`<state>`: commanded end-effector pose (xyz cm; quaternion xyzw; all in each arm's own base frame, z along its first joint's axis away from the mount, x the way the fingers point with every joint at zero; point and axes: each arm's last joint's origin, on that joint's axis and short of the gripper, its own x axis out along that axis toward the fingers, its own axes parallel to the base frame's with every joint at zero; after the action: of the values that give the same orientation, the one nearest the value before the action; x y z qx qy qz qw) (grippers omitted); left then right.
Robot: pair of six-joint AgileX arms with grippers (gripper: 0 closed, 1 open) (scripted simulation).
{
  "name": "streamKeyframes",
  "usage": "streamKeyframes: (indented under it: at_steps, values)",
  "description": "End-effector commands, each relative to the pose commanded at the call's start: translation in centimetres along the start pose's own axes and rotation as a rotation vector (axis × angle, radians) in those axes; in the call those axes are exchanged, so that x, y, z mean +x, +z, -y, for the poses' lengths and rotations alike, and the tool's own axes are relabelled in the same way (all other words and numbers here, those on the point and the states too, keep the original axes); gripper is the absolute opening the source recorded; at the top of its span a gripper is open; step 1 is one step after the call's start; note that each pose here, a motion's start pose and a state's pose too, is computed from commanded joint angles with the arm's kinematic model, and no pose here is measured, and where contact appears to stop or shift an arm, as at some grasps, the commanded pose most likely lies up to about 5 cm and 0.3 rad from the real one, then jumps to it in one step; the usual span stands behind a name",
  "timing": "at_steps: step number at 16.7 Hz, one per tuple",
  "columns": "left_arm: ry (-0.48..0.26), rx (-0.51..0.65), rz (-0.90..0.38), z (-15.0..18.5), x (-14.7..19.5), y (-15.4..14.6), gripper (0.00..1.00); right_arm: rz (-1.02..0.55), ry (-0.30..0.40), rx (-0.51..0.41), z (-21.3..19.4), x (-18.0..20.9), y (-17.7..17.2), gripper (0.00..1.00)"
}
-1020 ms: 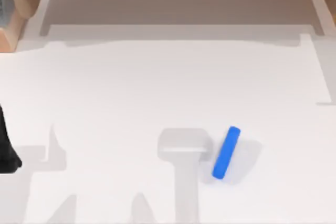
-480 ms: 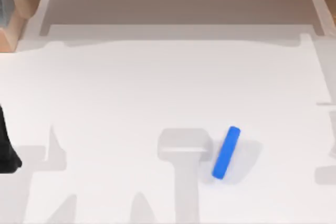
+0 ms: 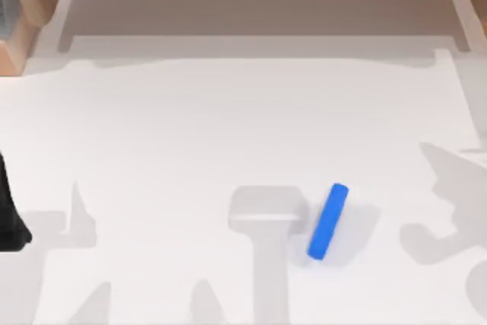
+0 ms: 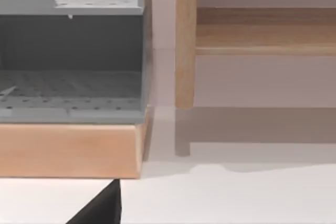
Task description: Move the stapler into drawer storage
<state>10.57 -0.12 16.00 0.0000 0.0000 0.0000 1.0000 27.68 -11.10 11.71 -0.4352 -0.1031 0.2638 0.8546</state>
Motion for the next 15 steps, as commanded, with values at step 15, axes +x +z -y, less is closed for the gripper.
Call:
streamKeyframes:
  at_steps: [15]
  values:
    - [0.0,0.0,0.0,0.0,0.0,0.0,1.0,0.015,0.38,0.857,-1.9,7.7,4.7,1.0]
